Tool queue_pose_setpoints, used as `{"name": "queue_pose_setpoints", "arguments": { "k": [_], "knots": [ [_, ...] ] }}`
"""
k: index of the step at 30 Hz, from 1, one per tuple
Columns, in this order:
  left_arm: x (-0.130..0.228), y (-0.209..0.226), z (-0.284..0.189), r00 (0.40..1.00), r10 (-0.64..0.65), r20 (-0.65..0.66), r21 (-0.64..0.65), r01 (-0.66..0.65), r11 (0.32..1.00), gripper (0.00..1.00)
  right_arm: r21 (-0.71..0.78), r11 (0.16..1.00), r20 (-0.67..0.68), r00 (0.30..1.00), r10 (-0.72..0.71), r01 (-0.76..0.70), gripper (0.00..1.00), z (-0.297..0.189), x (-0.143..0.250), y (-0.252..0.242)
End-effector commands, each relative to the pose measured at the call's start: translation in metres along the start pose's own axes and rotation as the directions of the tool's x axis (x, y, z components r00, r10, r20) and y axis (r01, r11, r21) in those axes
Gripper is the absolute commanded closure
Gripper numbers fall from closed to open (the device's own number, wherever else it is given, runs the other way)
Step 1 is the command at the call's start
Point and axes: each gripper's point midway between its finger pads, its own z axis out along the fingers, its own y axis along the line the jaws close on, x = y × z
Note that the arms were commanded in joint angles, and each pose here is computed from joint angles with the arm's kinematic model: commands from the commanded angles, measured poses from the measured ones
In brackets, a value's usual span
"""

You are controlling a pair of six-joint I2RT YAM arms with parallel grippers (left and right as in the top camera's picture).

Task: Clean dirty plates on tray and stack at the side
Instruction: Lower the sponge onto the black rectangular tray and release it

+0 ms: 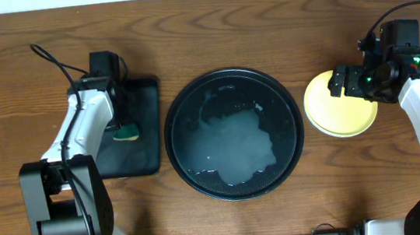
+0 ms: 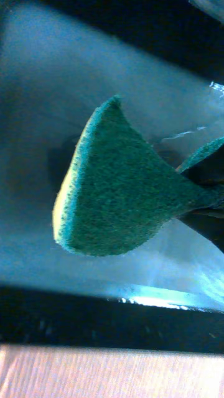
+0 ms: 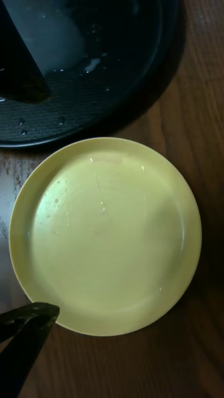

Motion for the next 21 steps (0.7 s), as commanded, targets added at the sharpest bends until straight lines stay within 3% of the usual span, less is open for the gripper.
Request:
{"name": "queue_pose_setpoints", "arguments": {
  "k": [1,3,4,8,9,14,21],
  "knots": [
    [0.012,0.001,0.015,0.998,0.057,-0.023,-0.003,-0.057,0.998,0.93,-0.010,1.000,0.022,0.999,-0.027,0.028,0.01,-0.008,-0.005,0.006],
    [0.013,0.001,0.016,0.998,0.057,-0.024,-0.003,-0.057,0.998,0.91,-0.010,1.000,0.019,0.999,-0.027,0.027,0.01,-0.008,-0.005,0.006],
    [0.013,0.001,0.016,0.998,0.057,-0.024,-0.003,-0.057,0.998,0.83,-0.009,1.000,0.018,0.999,-0.027,0.027,0.01,-0.008,-0.004,0.006],
    [0.010,0.001,0.014,0.998,0.054,-0.013,-0.002,-0.054,0.999,0.35,-0.010,0.999,0.021,0.999,-0.034,0.035,0.01,-0.008,-0.005,0.006],
    [0.007,0.001,0.011,0.999,0.054,-0.007,-0.002,-0.054,0.999,0.31,-0.010,0.999,0.023,0.999,-0.035,0.036,0.01,-0.008,-0.006,0.006],
    [-0.008,0.003,-0.025,0.999,0.035,0.041,0.005,-0.035,0.999,0.28,-0.019,0.999,0.038,0.999,-0.039,0.040,0.01,-0.011,-0.007,0.009],
    [-0.028,0.012,-0.124,0.964,-0.007,0.265,0.049,-0.006,0.999,0.28,-0.080,0.994,0.147,0.987,-0.058,0.070,0.01,-0.051,-0.019,0.026]
  ]
}}
